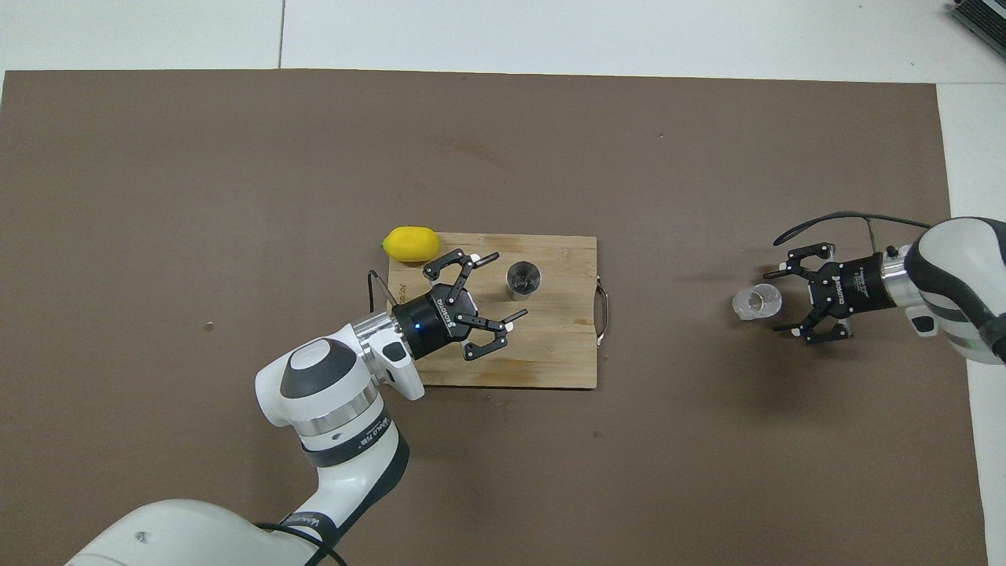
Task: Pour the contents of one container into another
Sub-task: 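Withdraw the left gripper while the right gripper grasps the clear cup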
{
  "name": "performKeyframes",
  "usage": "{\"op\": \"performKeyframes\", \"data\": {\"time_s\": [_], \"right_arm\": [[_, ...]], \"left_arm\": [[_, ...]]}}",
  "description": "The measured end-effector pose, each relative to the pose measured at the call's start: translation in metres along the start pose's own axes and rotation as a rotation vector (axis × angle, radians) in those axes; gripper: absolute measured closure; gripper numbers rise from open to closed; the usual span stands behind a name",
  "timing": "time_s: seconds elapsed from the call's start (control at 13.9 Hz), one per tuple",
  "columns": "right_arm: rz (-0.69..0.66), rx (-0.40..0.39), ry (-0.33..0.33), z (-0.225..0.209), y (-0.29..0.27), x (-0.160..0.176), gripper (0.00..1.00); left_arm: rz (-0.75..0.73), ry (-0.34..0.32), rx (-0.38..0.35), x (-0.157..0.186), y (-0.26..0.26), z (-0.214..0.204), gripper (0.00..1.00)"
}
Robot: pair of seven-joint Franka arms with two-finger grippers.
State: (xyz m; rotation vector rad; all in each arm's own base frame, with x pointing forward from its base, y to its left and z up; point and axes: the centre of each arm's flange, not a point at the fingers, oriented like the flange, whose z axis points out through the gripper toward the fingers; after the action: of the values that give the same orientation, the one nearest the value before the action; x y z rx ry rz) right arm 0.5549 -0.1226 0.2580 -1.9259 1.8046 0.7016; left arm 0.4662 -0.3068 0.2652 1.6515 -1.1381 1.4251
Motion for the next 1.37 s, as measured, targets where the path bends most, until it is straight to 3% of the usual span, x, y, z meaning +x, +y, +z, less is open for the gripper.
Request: {"op": "performKeyframes", "data": {"time_s": [0.5, 0.58, 0.72, 0.94, 1.15, 1.37], "right_arm": [[0.008, 0.001, -0.034, 0.016, 0.005, -0.004, 0.17], [0.009, 0.006, -0.04, 0.016, 0.005, -0.005, 0.25], [0.018, 0.023, -0.06, 0.016, 0.003, -0.009, 0.49], [0.004, 0.033, -0.063, 0.014, 0.0, -0.018, 0.5], [-0.028, 0.037, -0.046, 0.008, -0.008, -0.056, 0.5], [0.012, 0.033, -0.023, 0.007, -0.018, -0.124, 0.5]], "left_arm": [[0.039, -0.073, -0.027, -0.043, -0.041, -0.066, 0.0], [0.053, -0.075, -0.037, -0.046, -0.051, -0.08, 0.0], [0.079, -0.076, -0.06, -0.05, -0.065, -0.105, 0.0], [0.112, -0.071, -0.095, -0.053, -0.082, -0.138, 0.0], [0.149, -0.081, -0.124, -0.056, -0.101, -0.173, 0.0], [0.184, -0.094, -0.162, -0.065, -0.126, -0.231, 0.0]]}}
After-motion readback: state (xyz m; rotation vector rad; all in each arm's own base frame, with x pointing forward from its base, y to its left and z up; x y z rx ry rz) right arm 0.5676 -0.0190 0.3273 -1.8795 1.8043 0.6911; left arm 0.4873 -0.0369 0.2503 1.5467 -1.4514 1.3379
